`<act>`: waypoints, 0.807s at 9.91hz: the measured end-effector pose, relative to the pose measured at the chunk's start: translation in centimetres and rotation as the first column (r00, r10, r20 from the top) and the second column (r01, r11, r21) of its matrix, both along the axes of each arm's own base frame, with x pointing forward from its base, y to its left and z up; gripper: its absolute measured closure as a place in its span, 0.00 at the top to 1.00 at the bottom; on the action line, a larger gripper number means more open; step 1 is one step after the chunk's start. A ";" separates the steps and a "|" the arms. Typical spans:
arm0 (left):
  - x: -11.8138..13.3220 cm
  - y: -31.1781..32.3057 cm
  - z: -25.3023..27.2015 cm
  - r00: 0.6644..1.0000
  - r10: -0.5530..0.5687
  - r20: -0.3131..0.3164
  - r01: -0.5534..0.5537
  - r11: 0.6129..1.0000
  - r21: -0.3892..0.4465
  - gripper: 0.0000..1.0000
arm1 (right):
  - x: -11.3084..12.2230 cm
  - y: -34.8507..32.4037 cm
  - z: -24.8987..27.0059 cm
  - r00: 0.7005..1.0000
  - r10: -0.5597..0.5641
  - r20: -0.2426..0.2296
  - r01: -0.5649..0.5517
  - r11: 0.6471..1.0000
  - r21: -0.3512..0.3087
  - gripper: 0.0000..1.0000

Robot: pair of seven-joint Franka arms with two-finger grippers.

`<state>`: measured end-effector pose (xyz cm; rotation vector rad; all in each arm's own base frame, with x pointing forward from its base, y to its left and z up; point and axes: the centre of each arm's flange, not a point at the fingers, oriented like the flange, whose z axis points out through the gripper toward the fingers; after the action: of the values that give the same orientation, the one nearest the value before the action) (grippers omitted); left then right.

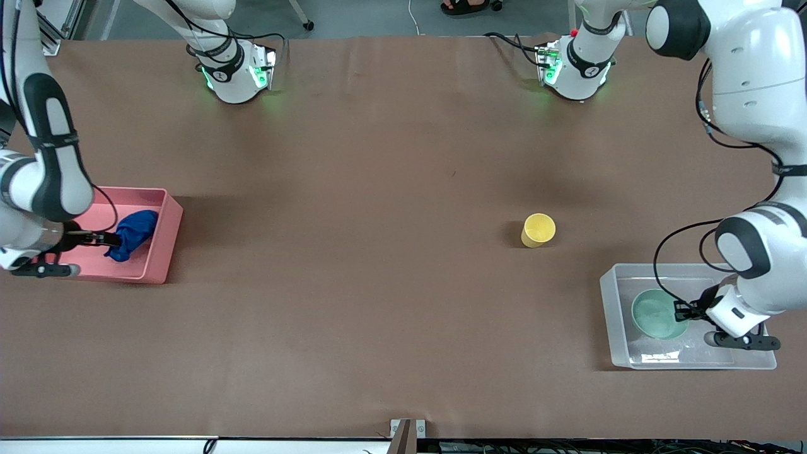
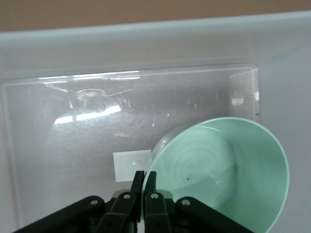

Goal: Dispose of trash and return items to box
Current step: 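Drop the cloth into the pink bin while the left gripper carries the bowl, then release the green bowl into the clear box while the right gripper withdraws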

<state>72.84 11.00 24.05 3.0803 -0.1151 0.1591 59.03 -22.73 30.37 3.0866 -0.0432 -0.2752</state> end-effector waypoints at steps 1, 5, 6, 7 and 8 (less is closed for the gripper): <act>0.1 0.0 -0.6 1.000 0.009 0.008 -0.009 1.000 -0.004 0.04 | 0.8 0.2 5.6 1.000 -0.005 0.024 0.005 1.000 0.004 1.00; 0.4 1.1 3.2 0.998 0.023 0.061 -0.023 1.000 -0.001 0.51 | -1.5 6.5 24.1 0.973 -0.159 0.164 0.156 0.987 0.032 1.00; 0.0 1.2 6.6 0.997 0.019 0.071 -0.018 1.000 -0.009 0.67 | -2.5 8.8 27.2 0.968 -0.198 0.156 0.194 0.980 0.038 1.00; -0.9 0.7 10.6 0.998 -0.009 0.065 0.009 1.000 0.006 0.80 | -3.4 10.8 30.6 0.968 -0.209 0.142 0.205 0.978 0.040 1.00; -2.6 -0.7 14.4 0.998 -0.031 0.054 0.030 0.999 0.029 0.93 | -4.2 12.7 33.8 0.971 -0.195 0.135 0.191 0.981 0.041 1.00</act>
<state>70.27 10.28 38.48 3.1009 -0.1684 0.2416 54.85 -10.05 64.21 3.1262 -0.3492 -0.0675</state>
